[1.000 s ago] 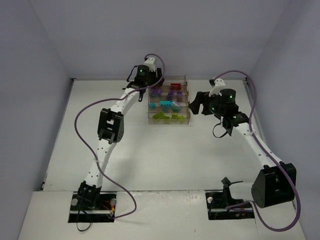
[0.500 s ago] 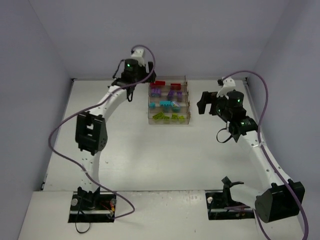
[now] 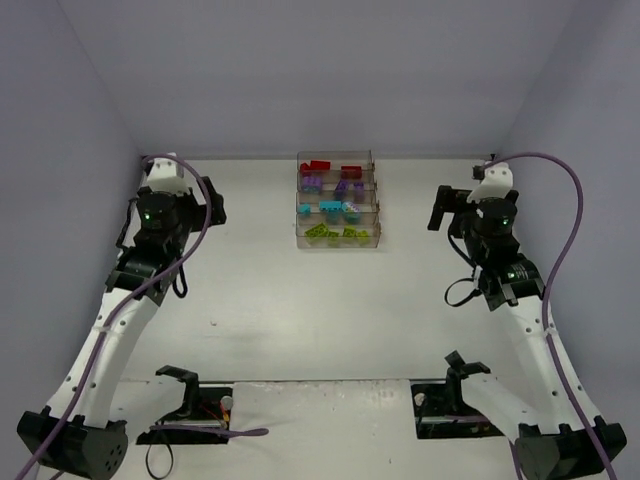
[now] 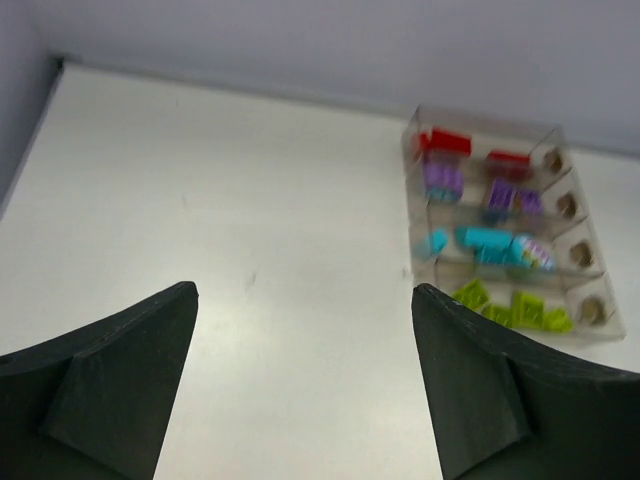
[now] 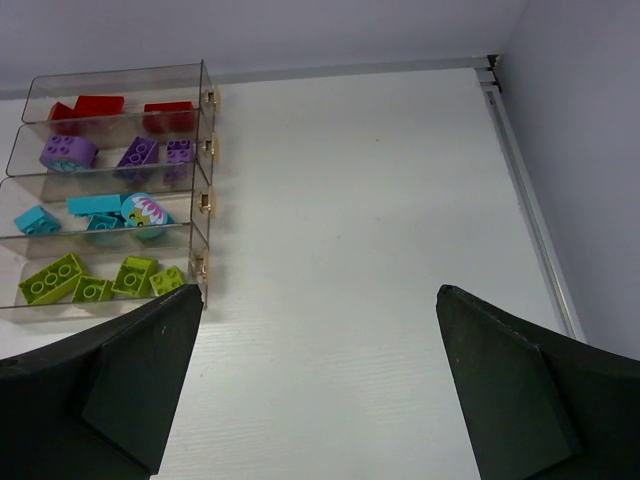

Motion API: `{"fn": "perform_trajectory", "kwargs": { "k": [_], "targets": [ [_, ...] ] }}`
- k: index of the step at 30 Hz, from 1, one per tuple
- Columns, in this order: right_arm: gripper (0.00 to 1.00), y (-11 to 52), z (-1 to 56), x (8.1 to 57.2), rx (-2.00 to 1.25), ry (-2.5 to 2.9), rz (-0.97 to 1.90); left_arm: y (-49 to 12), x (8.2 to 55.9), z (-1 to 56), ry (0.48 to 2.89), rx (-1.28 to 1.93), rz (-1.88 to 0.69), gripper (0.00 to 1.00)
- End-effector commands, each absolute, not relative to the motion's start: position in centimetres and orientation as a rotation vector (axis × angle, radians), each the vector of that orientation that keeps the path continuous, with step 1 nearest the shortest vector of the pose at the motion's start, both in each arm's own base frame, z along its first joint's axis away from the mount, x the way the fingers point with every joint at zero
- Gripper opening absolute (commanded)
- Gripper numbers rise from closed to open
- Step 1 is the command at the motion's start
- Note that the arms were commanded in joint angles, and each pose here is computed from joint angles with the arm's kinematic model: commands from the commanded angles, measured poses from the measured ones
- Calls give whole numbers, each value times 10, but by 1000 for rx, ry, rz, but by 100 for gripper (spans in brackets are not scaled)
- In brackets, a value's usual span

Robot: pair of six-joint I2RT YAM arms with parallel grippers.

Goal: Sort the legos into containers by color

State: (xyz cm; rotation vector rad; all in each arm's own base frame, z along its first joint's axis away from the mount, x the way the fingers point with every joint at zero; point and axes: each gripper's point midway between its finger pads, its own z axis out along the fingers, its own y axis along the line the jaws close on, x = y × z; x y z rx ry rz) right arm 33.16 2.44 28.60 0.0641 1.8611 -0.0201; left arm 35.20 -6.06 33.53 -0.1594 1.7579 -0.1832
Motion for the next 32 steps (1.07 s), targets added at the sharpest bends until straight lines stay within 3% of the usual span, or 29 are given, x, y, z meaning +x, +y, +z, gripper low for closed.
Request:
{"fn": "perform_trajectory", "kwargs": {
  "k": [1,21,32],
  "targets": [
    [100,8,300,324,192,1786,-53,-51,326,309,1828,-199,-156,81],
    [100,23,323,281,219,1708,103,-29,281,295,1903,-236,-73,82],
    [100,33,322,286,176,1731,91,-22,270,304,1859,-270,-70,82]
  ]
}}
